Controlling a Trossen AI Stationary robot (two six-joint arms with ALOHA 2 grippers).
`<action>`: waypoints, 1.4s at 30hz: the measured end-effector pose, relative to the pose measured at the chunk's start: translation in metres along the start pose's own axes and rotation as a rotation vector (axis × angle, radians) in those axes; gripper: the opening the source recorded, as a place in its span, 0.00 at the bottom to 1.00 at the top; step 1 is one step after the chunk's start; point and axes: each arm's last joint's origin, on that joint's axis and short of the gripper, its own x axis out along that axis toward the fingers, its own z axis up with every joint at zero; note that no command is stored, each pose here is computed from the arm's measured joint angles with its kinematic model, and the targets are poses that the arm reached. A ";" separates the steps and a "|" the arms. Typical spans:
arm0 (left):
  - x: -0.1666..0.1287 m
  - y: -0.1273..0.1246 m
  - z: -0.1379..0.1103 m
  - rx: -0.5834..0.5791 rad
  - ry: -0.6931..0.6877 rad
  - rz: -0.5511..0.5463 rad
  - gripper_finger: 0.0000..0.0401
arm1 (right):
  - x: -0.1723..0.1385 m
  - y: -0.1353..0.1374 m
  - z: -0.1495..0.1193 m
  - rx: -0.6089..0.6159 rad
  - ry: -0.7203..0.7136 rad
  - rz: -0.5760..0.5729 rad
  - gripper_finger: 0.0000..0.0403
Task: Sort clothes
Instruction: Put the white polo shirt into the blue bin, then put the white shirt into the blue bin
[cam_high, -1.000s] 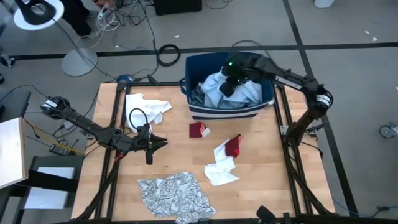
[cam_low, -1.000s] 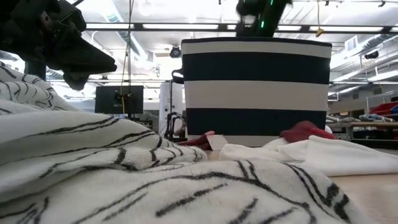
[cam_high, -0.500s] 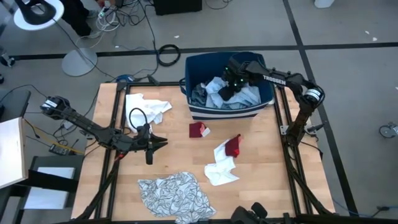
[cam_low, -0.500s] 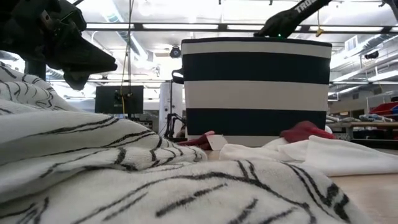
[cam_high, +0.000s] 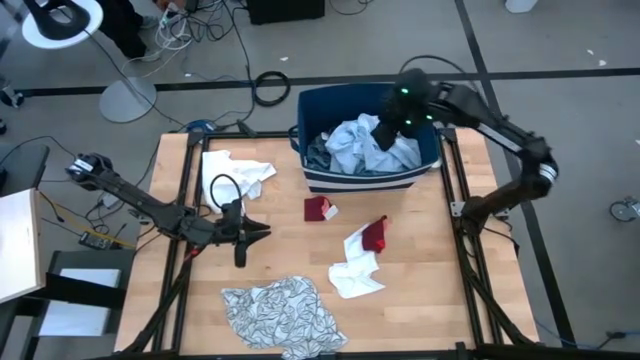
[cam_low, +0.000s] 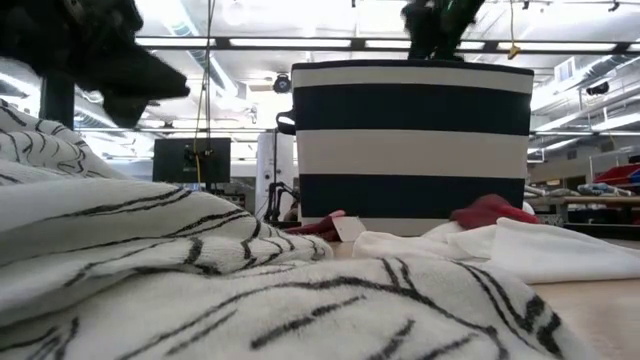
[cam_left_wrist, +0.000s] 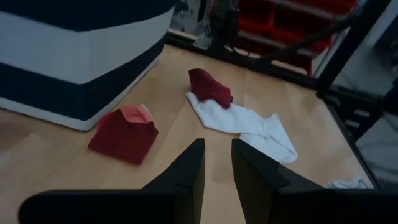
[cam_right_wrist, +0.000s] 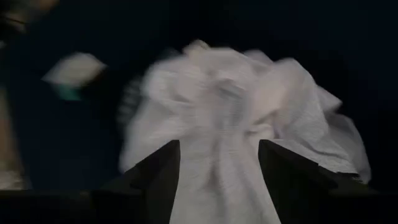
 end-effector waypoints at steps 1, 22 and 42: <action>0.000 -0.004 0.006 0.014 0.019 0.004 0.21 | -0.010 0.004 -0.002 -0.013 -0.027 0.013 0.55; 0.032 -0.104 0.027 0.227 0.608 -0.074 0.21 | -0.058 0.087 -0.121 -0.148 -0.092 0.190 0.54; 0.084 -0.128 -0.057 0.092 0.893 -0.166 0.21 | 0.028 0.133 -0.224 -0.162 -0.201 0.511 0.53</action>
